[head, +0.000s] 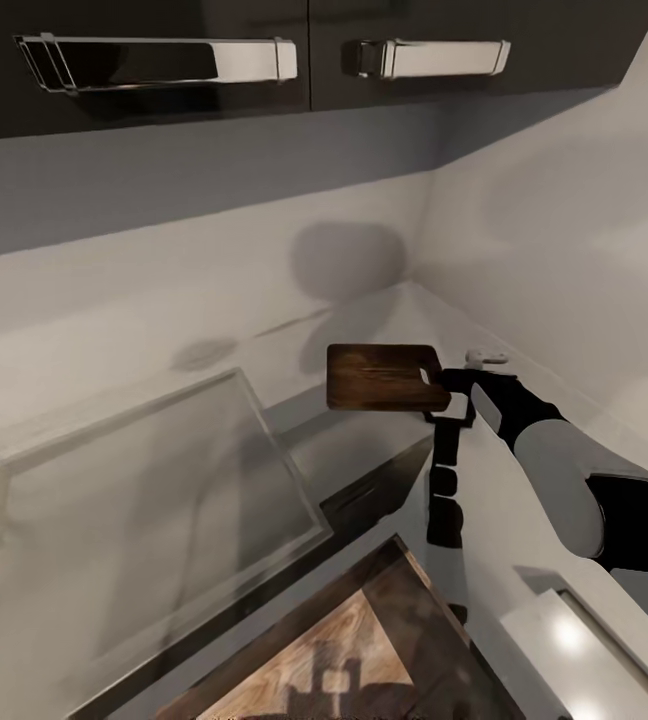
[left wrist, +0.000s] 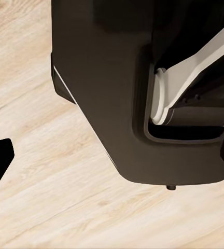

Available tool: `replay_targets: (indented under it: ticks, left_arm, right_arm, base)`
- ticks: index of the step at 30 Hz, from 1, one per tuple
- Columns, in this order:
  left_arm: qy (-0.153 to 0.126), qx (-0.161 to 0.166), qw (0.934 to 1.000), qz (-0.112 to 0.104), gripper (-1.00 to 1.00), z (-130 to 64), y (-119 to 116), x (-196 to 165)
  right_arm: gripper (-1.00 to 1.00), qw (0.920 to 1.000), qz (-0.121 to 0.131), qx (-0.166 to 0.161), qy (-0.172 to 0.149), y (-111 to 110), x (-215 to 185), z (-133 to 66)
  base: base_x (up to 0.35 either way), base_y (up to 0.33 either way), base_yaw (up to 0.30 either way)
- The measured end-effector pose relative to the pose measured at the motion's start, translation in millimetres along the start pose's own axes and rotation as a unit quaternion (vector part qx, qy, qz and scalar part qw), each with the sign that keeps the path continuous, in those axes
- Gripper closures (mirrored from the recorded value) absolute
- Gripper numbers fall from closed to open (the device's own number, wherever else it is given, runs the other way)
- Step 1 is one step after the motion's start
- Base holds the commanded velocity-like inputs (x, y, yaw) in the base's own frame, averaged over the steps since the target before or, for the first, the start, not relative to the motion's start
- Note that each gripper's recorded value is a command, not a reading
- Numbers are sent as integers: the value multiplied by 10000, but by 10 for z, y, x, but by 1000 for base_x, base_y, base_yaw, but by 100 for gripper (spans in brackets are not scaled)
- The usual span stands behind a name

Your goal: In the kitchen, take the Vidalia onion out of the sink, dice it on the chopping board with the paring knife, put the diced onion into the bowl on the countertop, then place both the paring knife and the chopping board into the sink.

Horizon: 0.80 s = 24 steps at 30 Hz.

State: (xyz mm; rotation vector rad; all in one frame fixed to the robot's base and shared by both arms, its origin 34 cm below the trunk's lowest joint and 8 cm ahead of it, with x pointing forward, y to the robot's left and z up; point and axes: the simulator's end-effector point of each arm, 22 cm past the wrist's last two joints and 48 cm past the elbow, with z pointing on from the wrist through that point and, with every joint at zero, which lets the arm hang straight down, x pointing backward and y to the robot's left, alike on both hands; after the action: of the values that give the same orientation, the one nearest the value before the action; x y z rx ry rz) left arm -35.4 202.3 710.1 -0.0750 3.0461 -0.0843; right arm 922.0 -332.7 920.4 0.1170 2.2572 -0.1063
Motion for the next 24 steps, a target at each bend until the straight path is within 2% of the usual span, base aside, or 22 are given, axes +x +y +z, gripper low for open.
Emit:
replay_targets:
  ticks: [24]
  left_arm:
    - [151, -8, 9999, -8, -100, -52, 2, 83]
  right_arm:
    - [-100, 9999, -17, -17, -148, 17, -74, 94]
  base:
    - [0, 4, 1]
